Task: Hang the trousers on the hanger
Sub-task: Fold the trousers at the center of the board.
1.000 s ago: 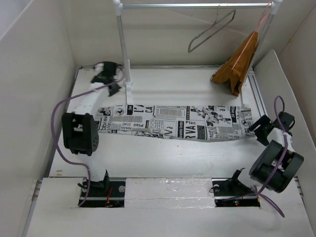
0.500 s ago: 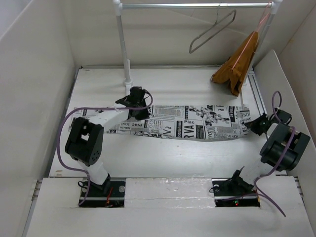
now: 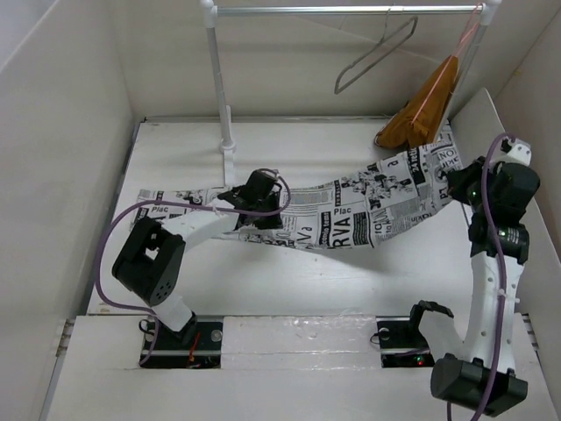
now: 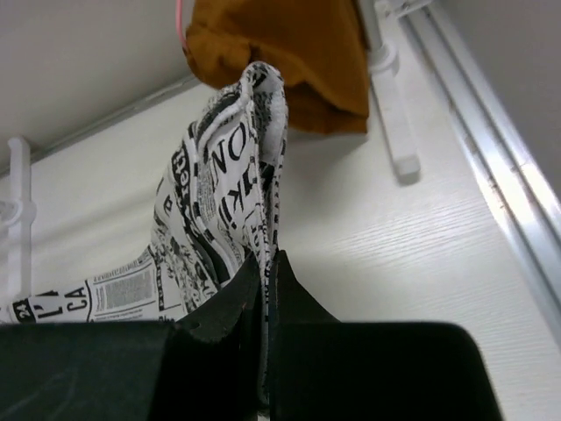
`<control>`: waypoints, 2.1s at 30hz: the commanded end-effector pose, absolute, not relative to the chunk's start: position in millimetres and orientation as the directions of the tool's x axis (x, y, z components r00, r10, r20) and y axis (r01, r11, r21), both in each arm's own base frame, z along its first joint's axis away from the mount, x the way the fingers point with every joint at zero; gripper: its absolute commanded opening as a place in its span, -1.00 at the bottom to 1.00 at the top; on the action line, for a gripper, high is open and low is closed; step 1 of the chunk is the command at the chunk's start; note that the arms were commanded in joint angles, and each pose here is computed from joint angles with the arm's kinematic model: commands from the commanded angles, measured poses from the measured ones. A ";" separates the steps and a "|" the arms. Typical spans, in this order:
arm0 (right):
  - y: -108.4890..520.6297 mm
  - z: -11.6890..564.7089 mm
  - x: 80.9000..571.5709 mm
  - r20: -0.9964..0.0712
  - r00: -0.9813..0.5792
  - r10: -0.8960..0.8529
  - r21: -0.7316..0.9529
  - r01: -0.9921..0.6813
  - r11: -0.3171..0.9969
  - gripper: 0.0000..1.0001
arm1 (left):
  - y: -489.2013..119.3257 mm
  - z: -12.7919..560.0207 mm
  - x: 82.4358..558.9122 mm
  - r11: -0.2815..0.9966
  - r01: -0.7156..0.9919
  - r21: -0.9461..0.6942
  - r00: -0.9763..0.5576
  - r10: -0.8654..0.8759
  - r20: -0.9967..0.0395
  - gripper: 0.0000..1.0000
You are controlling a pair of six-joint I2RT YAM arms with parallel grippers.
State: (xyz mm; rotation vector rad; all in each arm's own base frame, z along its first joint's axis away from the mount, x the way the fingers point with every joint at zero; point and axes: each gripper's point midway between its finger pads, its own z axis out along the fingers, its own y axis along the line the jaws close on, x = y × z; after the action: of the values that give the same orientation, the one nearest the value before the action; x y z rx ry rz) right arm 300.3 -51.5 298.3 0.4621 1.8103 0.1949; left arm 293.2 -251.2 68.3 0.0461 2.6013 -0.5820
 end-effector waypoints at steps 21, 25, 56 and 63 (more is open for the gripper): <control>41.2 424.3 323.1 -0.970 -0.212 0.121 0.147 -0.112 0.983 -1.00 | -429.5 89.9 259.5 0.733 0.397 -0.552 -0.878 0.129 -0.460 -1.00; 110.9 433.7 339.6 -0.967 -0.207 0.149 0.200 -0.255 0.946 -1.00 | -333.6 128.0 305.8 0.835 0.263 -0.484 -0.831 -0.059 -0.554 -1.00; 365.3 231.2 317.5 -0.806 -0.523 -0.278 0.226 -0.706 0.671 -0.91 | -47.7 162.3 375.6 0.820 -0.375 -0.432 -0.567 -0.572 -0.593 -0.59; 322.5 182.1 279.2 -0.731 -0.576 -0.366 0.213 -0.702 0.680 -0.38 | 8.2 93.6 380.0 0.651 -0.564 -0.507 -0.444 -0.757 -0.479 -0.11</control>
State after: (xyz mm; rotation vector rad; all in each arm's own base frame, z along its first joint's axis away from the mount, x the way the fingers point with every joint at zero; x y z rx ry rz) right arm 293.5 319.6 206.6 -0.7302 2.1973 0.6482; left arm 356.5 -7.4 75.0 -0.9457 2.3428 -0.2477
